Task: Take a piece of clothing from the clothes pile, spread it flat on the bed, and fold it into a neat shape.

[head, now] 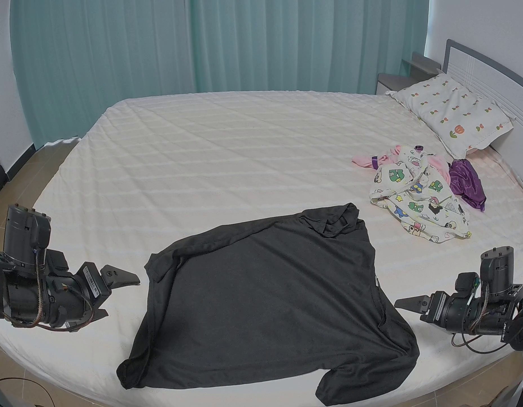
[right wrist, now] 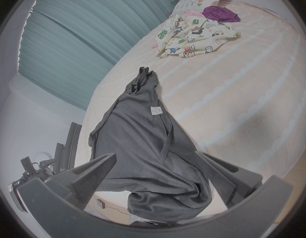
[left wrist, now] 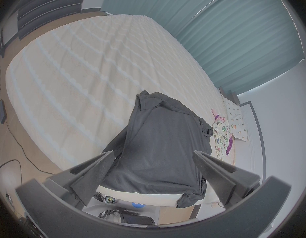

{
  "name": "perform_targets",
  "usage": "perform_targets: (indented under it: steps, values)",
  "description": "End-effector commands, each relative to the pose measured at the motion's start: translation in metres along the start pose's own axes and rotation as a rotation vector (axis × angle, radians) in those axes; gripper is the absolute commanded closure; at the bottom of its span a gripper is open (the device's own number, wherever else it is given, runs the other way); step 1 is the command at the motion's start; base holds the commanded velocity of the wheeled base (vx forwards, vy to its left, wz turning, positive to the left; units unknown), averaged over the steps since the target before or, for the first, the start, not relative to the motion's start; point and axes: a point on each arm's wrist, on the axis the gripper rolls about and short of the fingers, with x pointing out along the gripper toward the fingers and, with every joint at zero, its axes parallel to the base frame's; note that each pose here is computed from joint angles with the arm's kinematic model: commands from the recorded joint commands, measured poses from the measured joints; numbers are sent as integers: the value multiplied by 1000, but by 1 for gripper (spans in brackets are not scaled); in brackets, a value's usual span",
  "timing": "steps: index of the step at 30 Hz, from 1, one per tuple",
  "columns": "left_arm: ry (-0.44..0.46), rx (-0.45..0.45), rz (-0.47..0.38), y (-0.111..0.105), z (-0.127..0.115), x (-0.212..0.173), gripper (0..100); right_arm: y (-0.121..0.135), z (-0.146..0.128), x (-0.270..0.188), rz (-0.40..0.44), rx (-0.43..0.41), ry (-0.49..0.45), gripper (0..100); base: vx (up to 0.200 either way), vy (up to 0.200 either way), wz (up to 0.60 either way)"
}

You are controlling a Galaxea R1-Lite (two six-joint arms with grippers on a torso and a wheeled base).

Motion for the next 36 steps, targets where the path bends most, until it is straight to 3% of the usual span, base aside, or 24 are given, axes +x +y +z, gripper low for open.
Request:
perform_targets:
  steps: [1, 8, 26, 36]
  values:
    - [5, -6, 14, 1, 1, 3, 0, 0, -4, -1, 0, -6, 12, 0, 0, 0, 0]
    - [21, -9, 40, 3, 0, 10, 0, 4, -8, -1, 12, -21, 25, 0, 0, 0, 0]
    - [20, -11, 39, 4, 1, 17, 0, 11, -21, -4, 49, -59, 71, 0, -200, 0, 0]
    - [26, -11, 44, 5, 0, 18, 0, 10, -35, 7, 20, -53, 168, 0, 0, 0, 0]
